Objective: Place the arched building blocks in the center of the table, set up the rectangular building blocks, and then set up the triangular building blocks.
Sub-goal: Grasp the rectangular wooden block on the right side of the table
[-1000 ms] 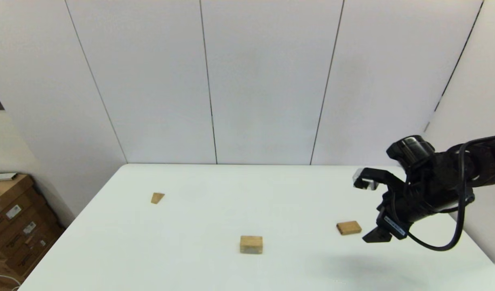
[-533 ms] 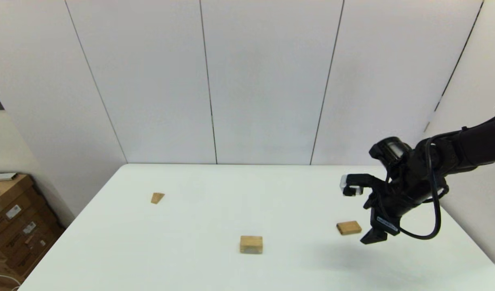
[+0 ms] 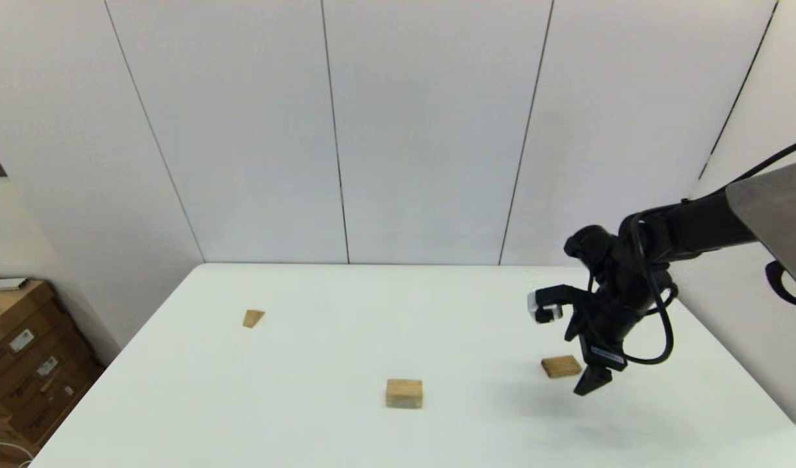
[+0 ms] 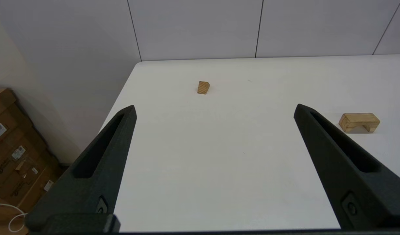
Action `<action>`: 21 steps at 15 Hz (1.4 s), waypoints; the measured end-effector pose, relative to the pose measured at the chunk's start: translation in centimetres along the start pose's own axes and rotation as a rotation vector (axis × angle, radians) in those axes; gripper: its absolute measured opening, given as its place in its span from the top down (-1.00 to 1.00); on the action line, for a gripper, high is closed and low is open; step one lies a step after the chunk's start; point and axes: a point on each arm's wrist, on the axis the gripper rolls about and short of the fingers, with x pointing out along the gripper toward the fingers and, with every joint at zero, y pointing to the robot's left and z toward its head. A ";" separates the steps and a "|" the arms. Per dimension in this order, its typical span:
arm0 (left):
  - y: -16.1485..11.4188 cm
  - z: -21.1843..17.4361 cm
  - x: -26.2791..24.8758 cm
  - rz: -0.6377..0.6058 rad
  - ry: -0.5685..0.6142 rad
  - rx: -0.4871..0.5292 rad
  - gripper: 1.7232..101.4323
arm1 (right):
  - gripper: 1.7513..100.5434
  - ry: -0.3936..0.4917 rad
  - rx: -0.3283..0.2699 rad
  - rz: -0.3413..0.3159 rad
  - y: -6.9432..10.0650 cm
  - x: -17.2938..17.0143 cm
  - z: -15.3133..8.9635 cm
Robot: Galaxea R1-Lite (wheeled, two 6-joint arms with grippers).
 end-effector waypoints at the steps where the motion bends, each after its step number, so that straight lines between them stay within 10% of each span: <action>1: 0.0 0.0 0.0 0.000 0.000 0.000 -0.93 | -0.95 0.002 -0.005 0.005 -0.4 0.6 0.2; 21: 0.0 0.0 0.0 0.000 0.000 0.000 -0.93 | -0.95 0.075 -0.171 0.007 -4.5 6.0 -0.5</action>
